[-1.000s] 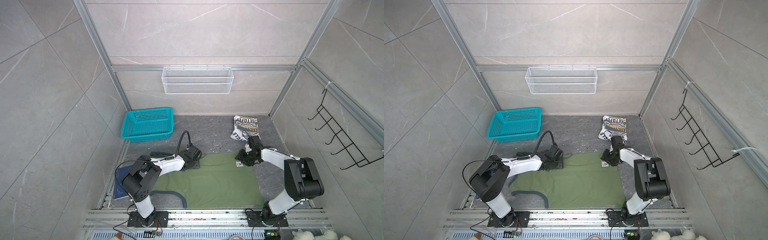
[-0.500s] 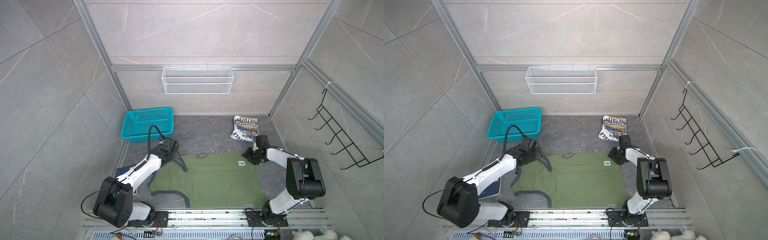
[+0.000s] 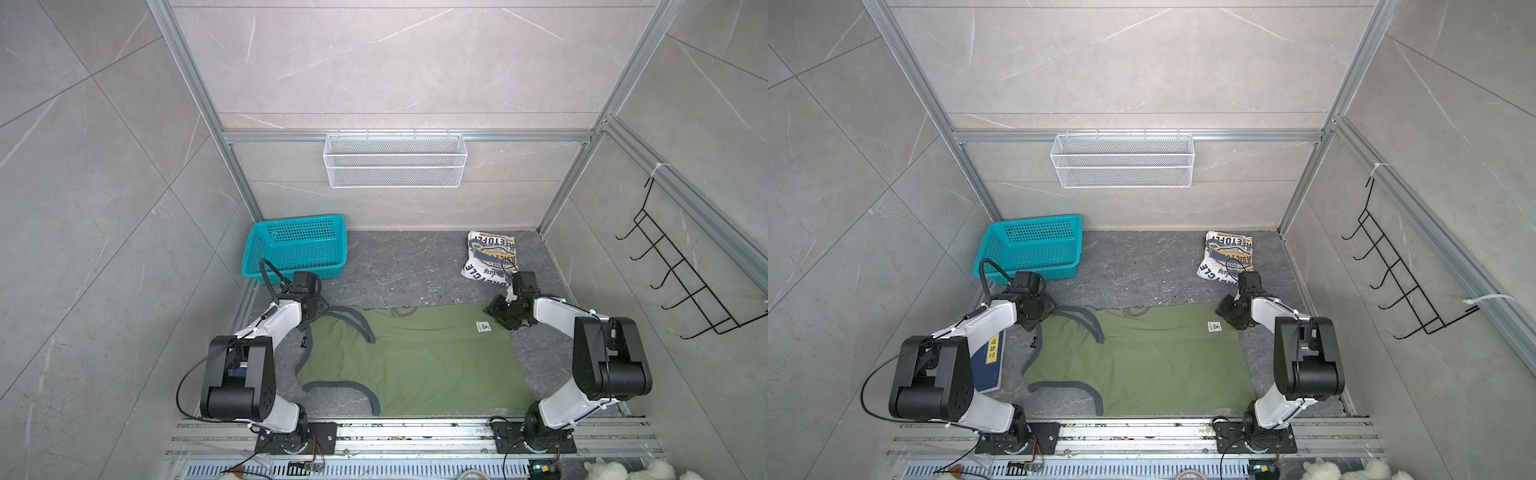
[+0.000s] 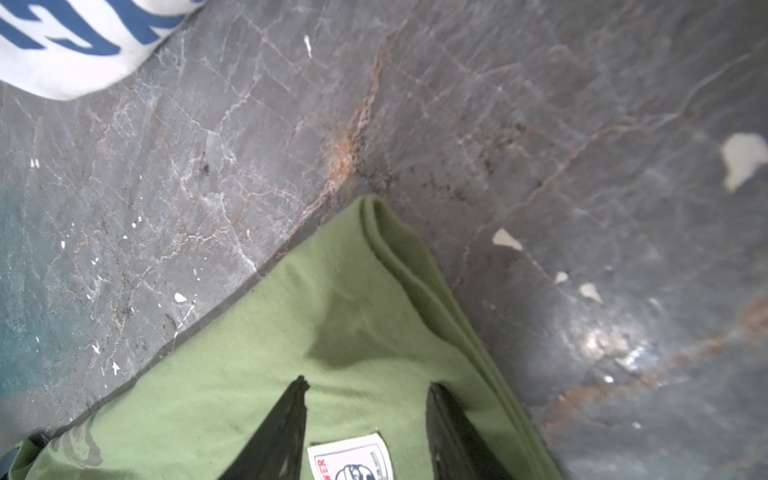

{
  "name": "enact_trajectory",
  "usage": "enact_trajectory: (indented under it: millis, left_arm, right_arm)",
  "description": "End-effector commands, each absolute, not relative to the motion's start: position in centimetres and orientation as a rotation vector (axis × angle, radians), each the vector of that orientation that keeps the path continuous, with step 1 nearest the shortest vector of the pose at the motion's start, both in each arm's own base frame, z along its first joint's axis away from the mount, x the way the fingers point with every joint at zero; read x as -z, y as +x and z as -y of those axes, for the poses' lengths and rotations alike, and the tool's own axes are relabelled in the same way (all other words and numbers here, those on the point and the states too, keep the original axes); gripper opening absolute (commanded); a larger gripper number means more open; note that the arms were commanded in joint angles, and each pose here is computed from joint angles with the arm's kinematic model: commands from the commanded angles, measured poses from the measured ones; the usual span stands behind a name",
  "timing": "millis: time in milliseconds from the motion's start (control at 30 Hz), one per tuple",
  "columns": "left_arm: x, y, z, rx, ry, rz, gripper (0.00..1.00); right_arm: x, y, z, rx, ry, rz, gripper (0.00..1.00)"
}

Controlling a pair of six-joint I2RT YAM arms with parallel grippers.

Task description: Fold and stack the tank tops

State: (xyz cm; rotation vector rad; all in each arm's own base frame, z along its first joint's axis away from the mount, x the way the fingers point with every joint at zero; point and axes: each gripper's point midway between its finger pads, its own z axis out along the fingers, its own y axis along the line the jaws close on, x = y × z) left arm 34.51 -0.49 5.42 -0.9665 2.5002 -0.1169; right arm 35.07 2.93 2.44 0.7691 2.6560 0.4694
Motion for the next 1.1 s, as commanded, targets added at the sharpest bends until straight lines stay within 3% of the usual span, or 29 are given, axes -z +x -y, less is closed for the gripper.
enact_trajectory:
  millis: [0,433,833,1067]
  left_arm:
    - [-6.4,36.9,0.2,0.157,-0.983,-2.442,0.7]
    - [-4.7,38.3,-0.3,0.123,-0.972,-2.473,0.46]
    - [-6.3,38.7,-0.6,0.107,-0.938,-2.449,0.0]
    - [-9.9,36.7,-0.5,0.151,-0.877,-2.388,0.0]
  right_arm:
    - [-0.3,33.0,-1.9,-0.393,0.834,-2.719,0.5]
    - [-0.5,33.0,-2.1,-0.41,0.83,-2.713,0.5]
    - [-0.5,33.1,-1.8,-0.393,0.838,-2.713,0.5]
    - [-0.7,33.0,-1.6,-0.373,0.842,-2.706,0.5]
